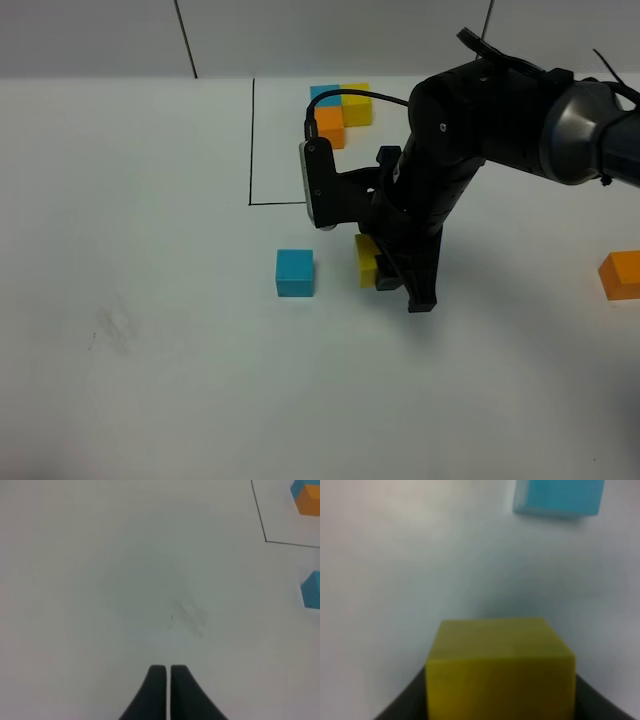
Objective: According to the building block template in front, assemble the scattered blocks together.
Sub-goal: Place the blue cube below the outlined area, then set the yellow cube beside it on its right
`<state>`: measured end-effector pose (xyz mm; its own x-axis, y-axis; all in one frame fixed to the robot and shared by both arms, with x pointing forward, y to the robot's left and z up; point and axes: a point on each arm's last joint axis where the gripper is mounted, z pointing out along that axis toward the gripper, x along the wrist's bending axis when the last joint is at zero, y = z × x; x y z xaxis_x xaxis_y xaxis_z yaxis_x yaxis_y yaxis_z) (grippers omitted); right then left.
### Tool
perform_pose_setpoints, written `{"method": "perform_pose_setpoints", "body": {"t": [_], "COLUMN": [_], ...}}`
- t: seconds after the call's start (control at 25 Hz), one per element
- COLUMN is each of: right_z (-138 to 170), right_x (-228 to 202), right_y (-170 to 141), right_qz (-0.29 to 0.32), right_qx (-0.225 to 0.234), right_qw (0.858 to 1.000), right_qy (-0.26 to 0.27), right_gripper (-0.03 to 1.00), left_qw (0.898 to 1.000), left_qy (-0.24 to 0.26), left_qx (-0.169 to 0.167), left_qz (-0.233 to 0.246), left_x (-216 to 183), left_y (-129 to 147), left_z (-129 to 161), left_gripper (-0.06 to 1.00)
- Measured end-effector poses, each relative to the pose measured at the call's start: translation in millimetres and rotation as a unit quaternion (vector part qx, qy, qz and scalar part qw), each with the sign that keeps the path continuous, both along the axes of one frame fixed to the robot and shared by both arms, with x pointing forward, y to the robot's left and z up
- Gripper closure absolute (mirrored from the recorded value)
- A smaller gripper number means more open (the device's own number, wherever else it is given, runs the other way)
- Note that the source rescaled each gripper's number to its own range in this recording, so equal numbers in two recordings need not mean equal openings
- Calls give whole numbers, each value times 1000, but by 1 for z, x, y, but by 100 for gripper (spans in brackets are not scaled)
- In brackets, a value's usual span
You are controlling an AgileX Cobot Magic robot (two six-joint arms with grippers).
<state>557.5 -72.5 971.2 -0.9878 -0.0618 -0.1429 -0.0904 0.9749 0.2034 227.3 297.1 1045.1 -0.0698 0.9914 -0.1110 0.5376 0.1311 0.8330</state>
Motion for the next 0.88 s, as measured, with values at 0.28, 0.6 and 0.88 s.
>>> {"method": "perform_pose_setpoints", "body": {"t": [0.28,0.6,0.88], "right_z": [-6,-10,-19], "right_x": [13,14,14], "right_y": [15,25,29], "right_qz": [-16,-21,-25], "right_qx": [12,22,24], "right_qw": [1000,999,999], "right_qy": [0,-10,-3], "right_gripper": [44,44,44], "left_qw": [1000,1000,1000], "left_qy": [0,0,0], "left_qx": [0,0,0], "left_qz": [0,0,0], "left_x": [0,0,0], "left_y": [0,0,0], "left_z": [0,0,0], "left_gripper": [94,94,94]}}
